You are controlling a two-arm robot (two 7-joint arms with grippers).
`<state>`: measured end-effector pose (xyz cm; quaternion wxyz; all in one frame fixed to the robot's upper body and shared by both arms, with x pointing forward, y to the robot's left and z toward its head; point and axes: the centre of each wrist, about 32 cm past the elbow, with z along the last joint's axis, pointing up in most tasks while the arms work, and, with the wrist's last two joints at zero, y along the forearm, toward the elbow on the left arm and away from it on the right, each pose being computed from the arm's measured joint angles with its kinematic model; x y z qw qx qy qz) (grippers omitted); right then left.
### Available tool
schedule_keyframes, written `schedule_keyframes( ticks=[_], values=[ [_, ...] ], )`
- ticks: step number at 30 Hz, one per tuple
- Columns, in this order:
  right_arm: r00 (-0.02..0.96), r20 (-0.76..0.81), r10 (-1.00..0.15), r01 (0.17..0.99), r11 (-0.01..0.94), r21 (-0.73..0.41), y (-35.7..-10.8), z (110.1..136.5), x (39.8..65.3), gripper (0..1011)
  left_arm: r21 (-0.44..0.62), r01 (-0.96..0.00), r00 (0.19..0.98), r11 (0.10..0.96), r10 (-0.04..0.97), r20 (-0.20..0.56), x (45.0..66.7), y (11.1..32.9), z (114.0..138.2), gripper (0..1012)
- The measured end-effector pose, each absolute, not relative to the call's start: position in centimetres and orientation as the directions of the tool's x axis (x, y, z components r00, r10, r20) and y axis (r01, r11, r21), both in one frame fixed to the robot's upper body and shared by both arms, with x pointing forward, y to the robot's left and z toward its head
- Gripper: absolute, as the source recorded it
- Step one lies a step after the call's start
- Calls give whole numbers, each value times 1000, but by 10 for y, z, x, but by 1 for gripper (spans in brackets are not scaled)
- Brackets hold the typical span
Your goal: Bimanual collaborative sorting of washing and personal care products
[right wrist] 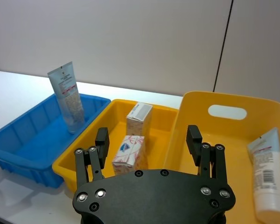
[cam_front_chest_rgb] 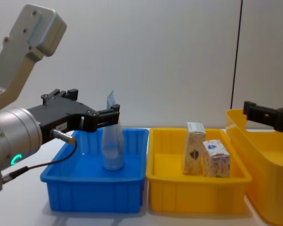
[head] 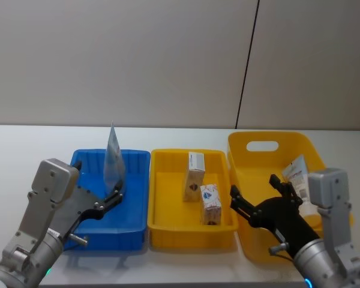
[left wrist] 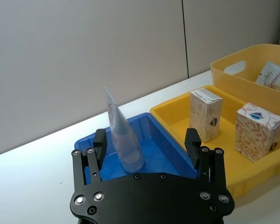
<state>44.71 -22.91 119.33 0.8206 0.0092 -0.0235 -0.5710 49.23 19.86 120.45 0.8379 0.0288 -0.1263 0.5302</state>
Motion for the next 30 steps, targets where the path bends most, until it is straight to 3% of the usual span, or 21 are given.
schedule_keyframes(
  ticks=[10,30],
  values=[
    [360,-5,-933,933,360,-24,-209,1201,458,1003,-87,-897,403,434,882,243,492,199,1205,1001],
    [308,26,-951,934,297,-197,-167,1200,477,1003,-86,-897,404,434,882,243,492,198,1205,1001]
  ],
)
